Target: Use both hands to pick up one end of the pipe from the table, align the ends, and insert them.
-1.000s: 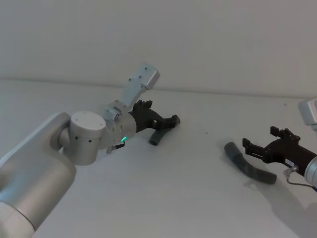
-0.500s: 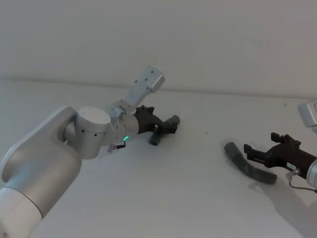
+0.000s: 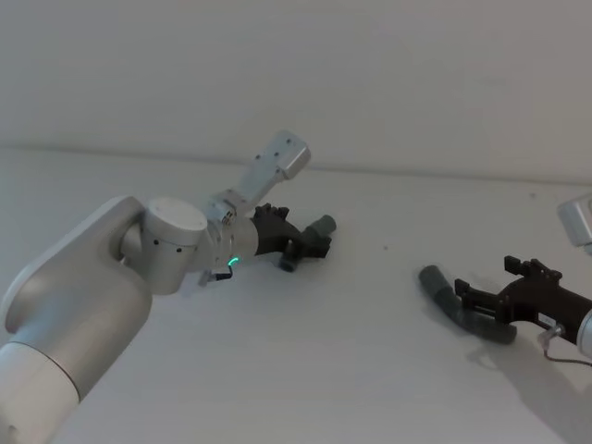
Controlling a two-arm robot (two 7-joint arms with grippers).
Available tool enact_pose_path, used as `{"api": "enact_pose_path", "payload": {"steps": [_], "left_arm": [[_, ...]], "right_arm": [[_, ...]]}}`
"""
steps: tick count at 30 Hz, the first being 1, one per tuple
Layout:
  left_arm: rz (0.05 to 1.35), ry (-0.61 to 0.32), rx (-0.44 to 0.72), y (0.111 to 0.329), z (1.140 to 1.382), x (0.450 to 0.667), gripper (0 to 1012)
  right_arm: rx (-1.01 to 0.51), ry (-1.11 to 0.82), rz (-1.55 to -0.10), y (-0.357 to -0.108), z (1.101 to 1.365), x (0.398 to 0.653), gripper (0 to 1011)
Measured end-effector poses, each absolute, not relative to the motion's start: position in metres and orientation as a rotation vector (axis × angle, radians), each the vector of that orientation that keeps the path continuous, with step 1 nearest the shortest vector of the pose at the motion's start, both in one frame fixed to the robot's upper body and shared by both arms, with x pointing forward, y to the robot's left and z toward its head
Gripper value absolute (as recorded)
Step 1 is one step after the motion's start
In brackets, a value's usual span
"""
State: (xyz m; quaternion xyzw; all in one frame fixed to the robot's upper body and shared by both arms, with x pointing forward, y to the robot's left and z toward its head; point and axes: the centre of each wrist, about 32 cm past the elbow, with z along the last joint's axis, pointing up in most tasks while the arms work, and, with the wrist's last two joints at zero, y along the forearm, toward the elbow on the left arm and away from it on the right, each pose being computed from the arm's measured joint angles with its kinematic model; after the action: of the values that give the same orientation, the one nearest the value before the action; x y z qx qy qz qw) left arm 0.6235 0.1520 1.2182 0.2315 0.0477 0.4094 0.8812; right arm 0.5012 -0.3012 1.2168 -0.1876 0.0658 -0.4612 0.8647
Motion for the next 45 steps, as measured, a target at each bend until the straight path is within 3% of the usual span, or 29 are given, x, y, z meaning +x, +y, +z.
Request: {"api": "enact_pose_path", "payload": {"steps": [24, 45], "left_arm": [[0.815, 0.059, 0.496, 0.154, 1.215, 0.625, 1001], [0.798, 0.092, 0.335, 0.154, 1.208, 0.62, 1001]], "right_arm": [[-0.426, 0.127, -0.914, -0.3, 1.211, 0.491, 1001], [-0.466, 0.151, -0.905, -0.293, 1.205, 0.492, 1001]]}}
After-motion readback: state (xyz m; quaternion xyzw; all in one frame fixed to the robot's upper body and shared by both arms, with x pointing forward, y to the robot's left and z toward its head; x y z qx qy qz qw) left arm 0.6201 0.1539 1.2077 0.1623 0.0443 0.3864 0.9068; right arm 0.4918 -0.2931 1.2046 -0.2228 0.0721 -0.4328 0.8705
